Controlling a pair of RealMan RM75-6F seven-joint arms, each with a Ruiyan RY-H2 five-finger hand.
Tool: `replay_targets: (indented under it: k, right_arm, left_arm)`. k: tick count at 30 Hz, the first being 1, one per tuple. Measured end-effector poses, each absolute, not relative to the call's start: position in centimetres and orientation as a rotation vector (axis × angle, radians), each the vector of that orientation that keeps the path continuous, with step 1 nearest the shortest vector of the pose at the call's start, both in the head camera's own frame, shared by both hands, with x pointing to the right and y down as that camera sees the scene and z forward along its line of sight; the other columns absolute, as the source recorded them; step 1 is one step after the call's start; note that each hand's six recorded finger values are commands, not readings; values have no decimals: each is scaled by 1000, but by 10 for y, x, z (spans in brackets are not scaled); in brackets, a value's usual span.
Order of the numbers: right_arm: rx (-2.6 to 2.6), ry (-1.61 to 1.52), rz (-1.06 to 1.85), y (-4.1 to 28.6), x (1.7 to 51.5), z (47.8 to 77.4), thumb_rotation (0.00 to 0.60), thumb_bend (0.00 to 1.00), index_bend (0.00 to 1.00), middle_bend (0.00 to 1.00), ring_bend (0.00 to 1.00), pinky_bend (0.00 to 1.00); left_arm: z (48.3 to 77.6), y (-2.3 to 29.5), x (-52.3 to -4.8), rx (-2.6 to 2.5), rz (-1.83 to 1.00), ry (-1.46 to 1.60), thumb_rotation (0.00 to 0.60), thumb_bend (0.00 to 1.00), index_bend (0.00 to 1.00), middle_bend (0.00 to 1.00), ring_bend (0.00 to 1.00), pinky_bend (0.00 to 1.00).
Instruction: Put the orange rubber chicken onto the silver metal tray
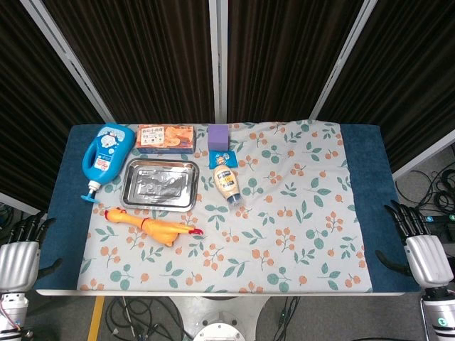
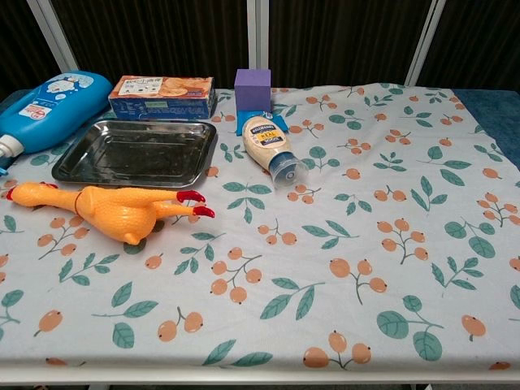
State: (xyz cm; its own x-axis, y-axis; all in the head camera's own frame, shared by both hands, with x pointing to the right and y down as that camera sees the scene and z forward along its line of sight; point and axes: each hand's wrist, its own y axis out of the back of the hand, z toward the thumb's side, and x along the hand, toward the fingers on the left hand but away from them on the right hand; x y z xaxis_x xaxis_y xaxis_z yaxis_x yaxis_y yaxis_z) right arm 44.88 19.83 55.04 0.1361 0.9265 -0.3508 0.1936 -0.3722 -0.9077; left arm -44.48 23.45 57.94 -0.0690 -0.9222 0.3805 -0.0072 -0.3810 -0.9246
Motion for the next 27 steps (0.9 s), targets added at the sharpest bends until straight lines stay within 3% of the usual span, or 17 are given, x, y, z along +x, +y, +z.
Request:
replay_targets:
  k: [17,27]
  right_arm:
    - [-1668,-1098,1290,188,451,547,600,159,0,0,0,0]
    - [-1666,-1088,1291,185,449,546,600,160,0,0,0,0]
  left_arm:
    - [590,218,-426,-1549,-1467,993,600,109,244,183,131,146]
    - [631,176,-382,-1792,-1314,837,600,173,339,290,203,258]
